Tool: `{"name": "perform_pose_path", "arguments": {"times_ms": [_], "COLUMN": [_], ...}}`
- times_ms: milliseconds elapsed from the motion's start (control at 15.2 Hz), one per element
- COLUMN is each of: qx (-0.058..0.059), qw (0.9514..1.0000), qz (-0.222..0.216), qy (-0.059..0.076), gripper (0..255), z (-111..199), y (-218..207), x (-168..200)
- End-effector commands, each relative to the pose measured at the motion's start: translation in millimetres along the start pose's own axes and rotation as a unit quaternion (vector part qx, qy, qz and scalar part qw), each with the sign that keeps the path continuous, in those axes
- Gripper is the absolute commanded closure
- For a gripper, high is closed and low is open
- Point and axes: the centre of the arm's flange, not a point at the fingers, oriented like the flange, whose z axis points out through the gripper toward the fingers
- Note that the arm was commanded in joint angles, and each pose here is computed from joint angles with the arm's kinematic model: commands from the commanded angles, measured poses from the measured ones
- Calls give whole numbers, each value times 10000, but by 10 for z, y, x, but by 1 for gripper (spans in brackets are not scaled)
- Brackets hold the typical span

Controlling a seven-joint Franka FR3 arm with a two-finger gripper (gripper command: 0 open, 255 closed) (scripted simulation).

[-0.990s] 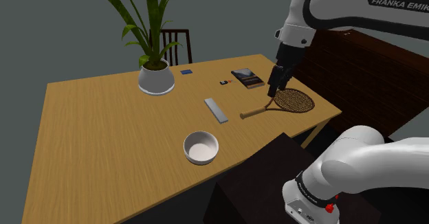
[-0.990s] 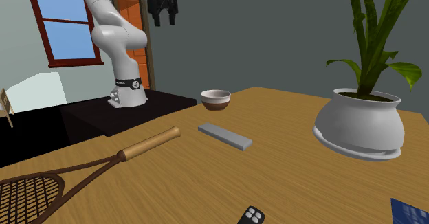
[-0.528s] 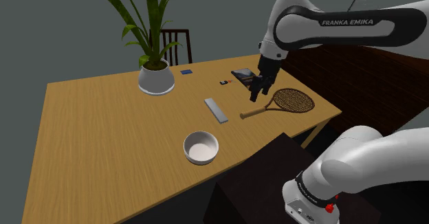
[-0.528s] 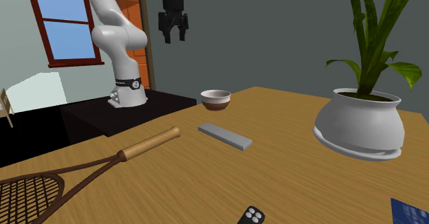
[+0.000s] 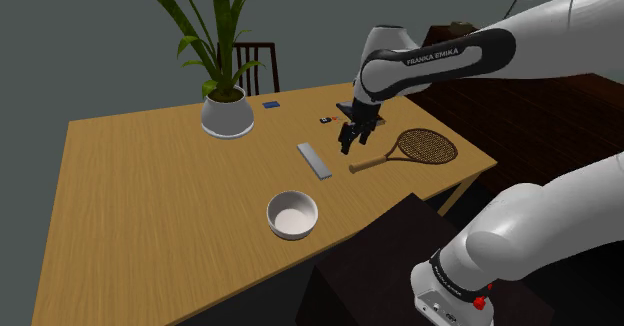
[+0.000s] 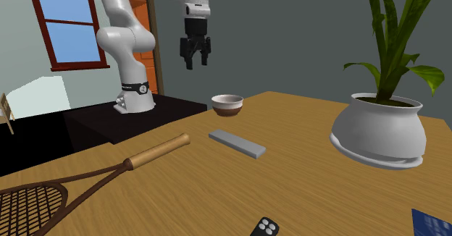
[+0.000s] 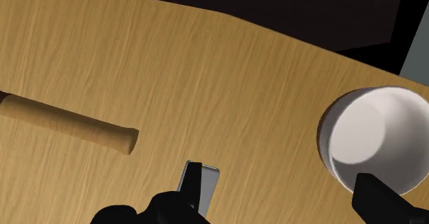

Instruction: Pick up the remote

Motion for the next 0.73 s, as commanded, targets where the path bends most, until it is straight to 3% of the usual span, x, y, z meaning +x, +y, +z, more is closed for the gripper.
{"name": "perform_pose_path", "arguments": {"times_ms": [0,660], "qx": [-48,-284], "qw": [10000,9990], "qz": [38,218], "qy": [59,280], "gripper": [0,0], "z": [175,1013], "y": [12,289], "x": [186,1080]}}
